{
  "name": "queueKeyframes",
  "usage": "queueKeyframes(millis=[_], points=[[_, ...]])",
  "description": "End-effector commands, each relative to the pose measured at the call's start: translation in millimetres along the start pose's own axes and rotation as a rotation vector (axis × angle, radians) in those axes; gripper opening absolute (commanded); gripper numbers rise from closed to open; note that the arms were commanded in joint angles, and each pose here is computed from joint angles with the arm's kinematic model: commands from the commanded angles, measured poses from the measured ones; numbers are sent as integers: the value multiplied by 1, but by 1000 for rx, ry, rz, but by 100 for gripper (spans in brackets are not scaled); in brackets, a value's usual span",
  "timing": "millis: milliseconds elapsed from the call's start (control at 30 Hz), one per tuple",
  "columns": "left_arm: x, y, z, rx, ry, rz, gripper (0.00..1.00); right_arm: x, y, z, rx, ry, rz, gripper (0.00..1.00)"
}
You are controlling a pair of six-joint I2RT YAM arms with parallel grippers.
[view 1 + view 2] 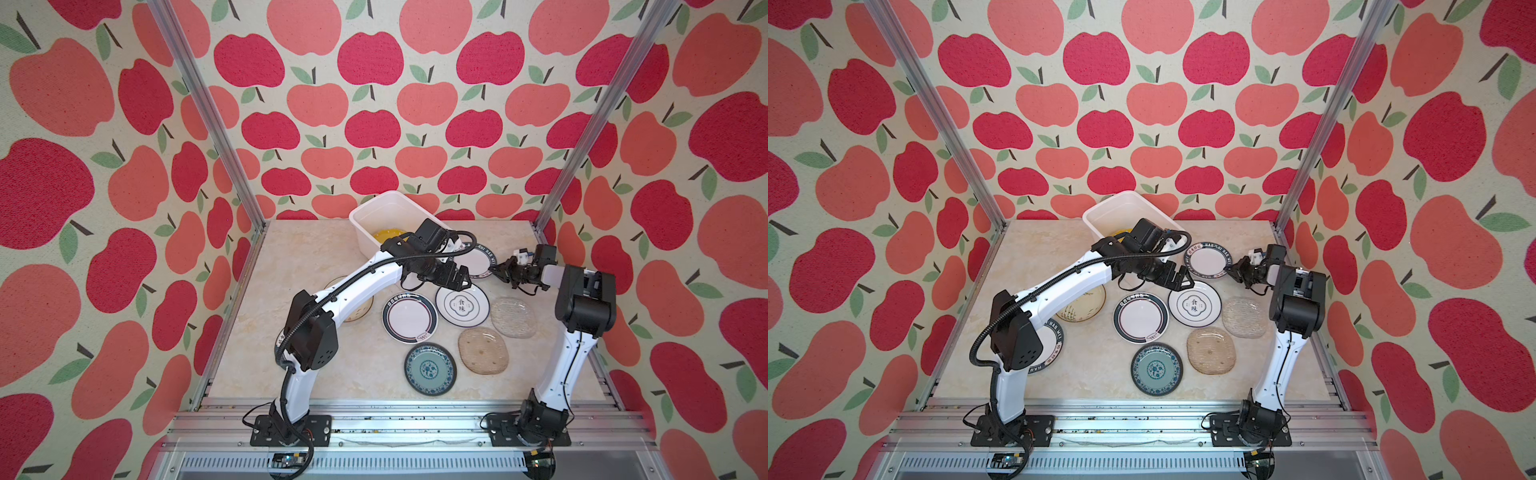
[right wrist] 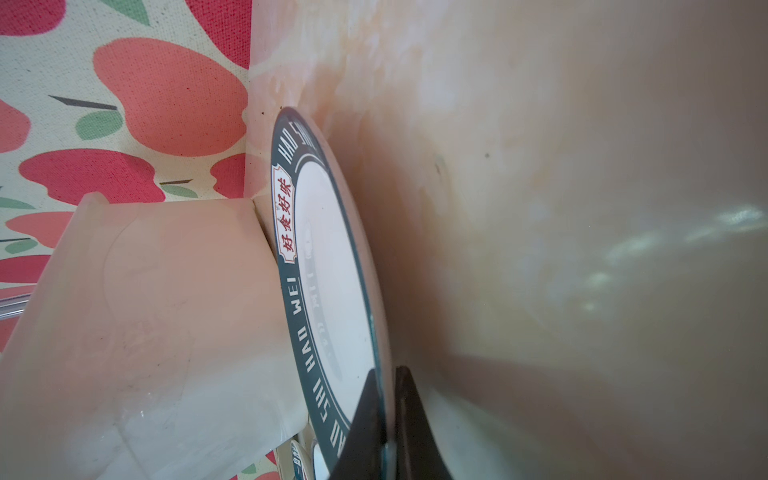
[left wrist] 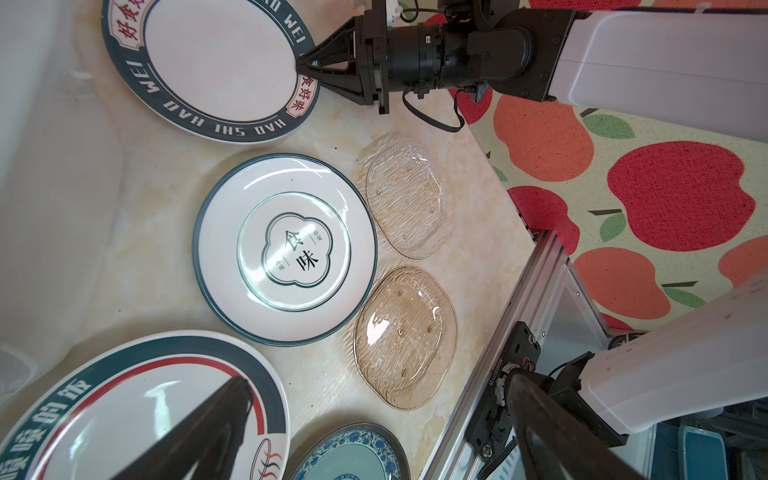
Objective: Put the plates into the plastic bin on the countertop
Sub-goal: 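Pinch the green-rimmed HAO SHI HAO WEI plate with the right gripper, tilt up, then carry the green-rimmed plate on edge over the white bin with the right gripper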
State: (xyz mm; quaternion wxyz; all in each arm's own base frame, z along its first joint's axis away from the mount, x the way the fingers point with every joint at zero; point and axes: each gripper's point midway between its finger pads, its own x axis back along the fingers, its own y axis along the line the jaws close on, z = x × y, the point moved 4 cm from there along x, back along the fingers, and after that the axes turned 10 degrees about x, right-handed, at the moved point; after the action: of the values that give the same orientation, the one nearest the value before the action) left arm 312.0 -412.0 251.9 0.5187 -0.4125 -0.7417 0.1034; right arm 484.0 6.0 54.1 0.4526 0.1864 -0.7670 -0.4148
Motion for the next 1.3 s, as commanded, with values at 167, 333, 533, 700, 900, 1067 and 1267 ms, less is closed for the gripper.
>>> queueKeyframes(millis=[167,333,533,700,900,1067,1267], points=[[54,-11,-21,-43,-141,-57,99,47,46,-19,-49,-164,-42,0],[94,4,-30,43,-275,-140,99,87,88,-15,-12,-236,4,0],[151,67,-31,349,-442,-236,99,136,149,5,76,-321,131,0],[188,117,-25,571,-521,-241,100,155,213,33,145,-383,126,0],[203,152,-26,673,-517,-259,97,138,287,60,256,-339,81,0],[192,185,-32,749,-480,-287,94,107,323,75,306,-287,47,0],[167,214,-55,769,-428,-355,87,94,346,83,403,-243,65,0]])
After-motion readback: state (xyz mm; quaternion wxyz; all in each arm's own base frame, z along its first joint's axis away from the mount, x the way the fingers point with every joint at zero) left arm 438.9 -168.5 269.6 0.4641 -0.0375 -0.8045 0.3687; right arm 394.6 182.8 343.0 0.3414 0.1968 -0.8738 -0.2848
